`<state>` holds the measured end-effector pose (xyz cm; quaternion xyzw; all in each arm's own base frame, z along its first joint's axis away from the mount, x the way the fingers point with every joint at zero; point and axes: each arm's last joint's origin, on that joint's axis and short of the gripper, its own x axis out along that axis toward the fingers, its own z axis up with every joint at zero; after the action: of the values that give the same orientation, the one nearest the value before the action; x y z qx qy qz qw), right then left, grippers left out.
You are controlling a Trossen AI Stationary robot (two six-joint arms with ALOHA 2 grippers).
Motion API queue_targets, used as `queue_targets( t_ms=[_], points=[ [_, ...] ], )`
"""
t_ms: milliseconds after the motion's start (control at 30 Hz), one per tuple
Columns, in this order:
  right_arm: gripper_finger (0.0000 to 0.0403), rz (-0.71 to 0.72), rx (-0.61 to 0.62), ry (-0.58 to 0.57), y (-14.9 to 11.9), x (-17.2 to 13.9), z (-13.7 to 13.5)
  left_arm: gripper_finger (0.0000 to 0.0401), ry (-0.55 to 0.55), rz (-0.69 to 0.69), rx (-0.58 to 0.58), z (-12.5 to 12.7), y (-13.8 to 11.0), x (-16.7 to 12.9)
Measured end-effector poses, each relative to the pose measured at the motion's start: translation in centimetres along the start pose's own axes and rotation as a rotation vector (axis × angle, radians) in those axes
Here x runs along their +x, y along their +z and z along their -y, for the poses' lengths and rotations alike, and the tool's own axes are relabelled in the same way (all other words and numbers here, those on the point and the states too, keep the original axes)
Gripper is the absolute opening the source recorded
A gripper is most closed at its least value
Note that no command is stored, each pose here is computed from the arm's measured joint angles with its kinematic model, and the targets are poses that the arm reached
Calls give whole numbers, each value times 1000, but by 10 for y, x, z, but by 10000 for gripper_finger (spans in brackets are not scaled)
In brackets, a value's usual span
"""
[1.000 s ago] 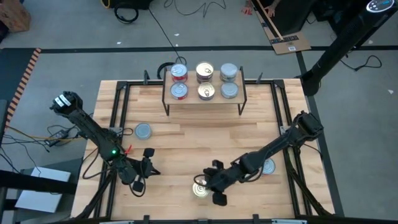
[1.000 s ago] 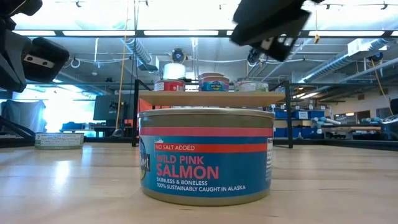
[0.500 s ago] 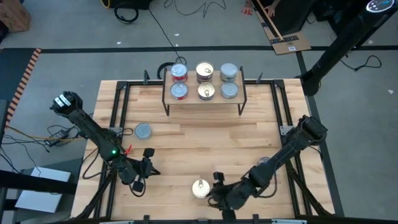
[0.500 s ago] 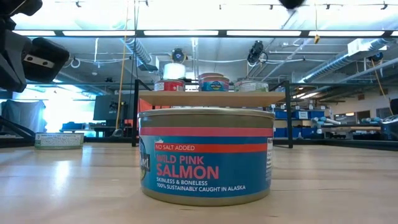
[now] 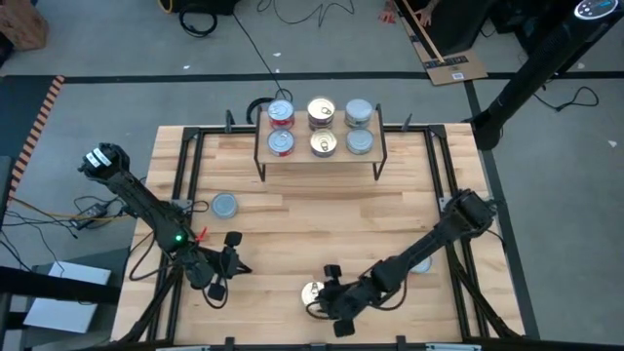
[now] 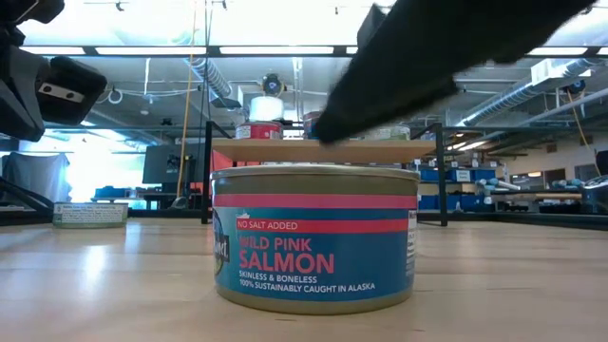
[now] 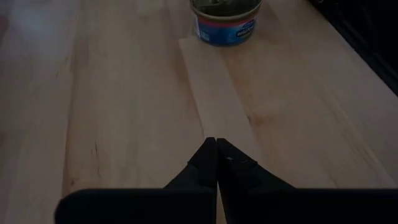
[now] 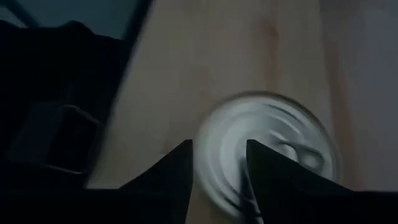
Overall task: Stack canned seafood by type on shelf
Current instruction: Stack the blue pink tuna can on top of the blue pink tuna can on the shelf
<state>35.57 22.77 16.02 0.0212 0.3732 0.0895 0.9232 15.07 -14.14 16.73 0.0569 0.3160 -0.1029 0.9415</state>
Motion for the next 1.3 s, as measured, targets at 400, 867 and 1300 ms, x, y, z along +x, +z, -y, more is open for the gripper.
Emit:
queue_targets(
  t_ms=[400, 867, 1300],
  points=[
    [151, -137, 173, -89, -1, 7, 38, 8, -3, 9, -2, 0, 1, 0],
    [171, -29, 5, -76, 31, -27, 16, 8, -5, 12, -1, 0, -1, 1],
    [151, -198, -64, -256, 0, 8, 5, 8, -7, 20, -5, 0, -2, 1]
  ],
)
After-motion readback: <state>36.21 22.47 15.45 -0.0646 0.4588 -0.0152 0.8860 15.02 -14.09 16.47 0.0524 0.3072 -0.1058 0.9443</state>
